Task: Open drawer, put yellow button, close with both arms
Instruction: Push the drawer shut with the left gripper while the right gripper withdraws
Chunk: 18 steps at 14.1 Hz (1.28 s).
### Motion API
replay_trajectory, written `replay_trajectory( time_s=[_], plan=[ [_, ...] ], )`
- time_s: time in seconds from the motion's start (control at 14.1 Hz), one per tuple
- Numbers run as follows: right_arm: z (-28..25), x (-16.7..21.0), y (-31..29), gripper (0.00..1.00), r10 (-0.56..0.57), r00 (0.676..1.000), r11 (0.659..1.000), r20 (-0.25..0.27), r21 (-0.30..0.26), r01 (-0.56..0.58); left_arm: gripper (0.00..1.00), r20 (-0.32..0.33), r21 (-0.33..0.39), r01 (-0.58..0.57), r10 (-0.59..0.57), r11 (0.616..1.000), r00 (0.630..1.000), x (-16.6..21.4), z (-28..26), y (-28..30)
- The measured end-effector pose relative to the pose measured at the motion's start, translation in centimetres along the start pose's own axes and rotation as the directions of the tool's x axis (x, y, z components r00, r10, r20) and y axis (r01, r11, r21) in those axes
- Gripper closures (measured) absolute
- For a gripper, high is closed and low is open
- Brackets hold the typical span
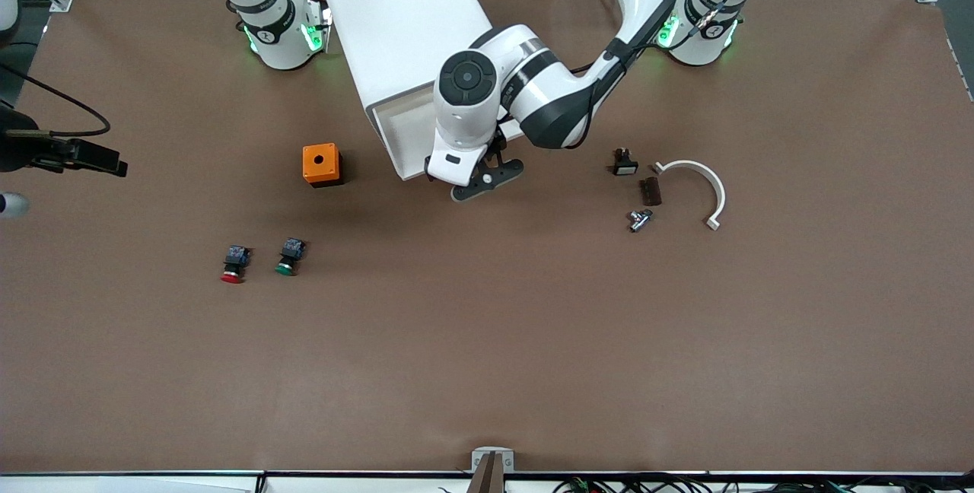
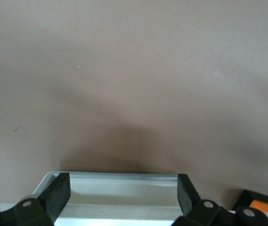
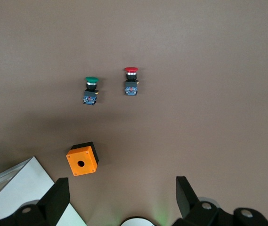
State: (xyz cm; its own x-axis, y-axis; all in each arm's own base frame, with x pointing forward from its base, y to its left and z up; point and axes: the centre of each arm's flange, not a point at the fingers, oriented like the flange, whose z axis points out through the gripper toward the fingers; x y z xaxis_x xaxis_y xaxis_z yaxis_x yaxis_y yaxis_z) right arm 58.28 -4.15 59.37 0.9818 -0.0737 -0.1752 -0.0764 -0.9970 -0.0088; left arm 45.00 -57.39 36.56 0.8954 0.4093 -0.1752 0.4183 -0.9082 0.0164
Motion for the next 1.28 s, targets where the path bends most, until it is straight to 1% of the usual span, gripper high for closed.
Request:
replay_trajectory(
  time_s=[0.07,0.28,0.36,0.5,0.57,0.71,0.85,1.07,1.28],
  plan=[
    [-0.2,-0.2,0.1,0.0,-0.011,1.0,1.0,0.008,0.0,0.011,0.0,0.02,0.0,-0.005,0.005,1.0,1.0,-1.1,0.3,0.2],
    [-0.6,-0.3,-0.1,0.0,-0.028,1.0,1.0,0.004,0.0,0.028,0.0,0.13,0.006,0.002,-0.003,1.0,0.991,-4.3,1.8,0.5],
    [-1.1,-0.4,-0.2,0.0,-0.031,0.999,1.0,-0.007,-0.001,0.031,0.0,0.149,0.011,0.001,-0.002,1.0,0.989,-5.1,2.2,0.5],
    [-2.3,-0.7,-0.3,0.0,-0.034,0.999,0.999,-0.025,-0.003,0.034,0.0,0.162,0.015,-0.007,0.005,1.0,0.987,-6.1,2.5,0.6],
    [-2.6,-1.0,-0.3,0.0,-0.037,0.999,0.999,-0.014,-0.009,0.037,0.0,0.178,0.014,-0.005,0.002,1.0,0.984,-6.5,2.6,0.7],
    [-2.7,-1.8,-0.8,0.0,-0.046,0.999,0.999,0.029,-0.016,0.047,0.0,0.239,0.01,0.016,-0.018,1.0,0.971,-7.3,2.8,0.7],
    [-3.1,-2.3,-1.1,0.0,-0.052,0.998,0.998,0.029,-0.015,0.053,0.0,0.283,0.008,0.031,-0.033,0.999,0.958,-7.9,3.0,0.8],
    [-3.5,-3.2,-0.5,0.0,-0.043,0.998,0.999,0.045,-0.01,0.043,0.0,0.289,0.01,0.036,-0.037,0.999,0.957,-7.8,3.1,0.7],
    [-3.3,-3.2,1.7,0.0,-0.011,0.999,0.999,0.046,0.042,0.009,0.0,0.289,0.011,0.036,-0.038,0.999,0.957,-7.8,3.1,0.7]
  ],
)
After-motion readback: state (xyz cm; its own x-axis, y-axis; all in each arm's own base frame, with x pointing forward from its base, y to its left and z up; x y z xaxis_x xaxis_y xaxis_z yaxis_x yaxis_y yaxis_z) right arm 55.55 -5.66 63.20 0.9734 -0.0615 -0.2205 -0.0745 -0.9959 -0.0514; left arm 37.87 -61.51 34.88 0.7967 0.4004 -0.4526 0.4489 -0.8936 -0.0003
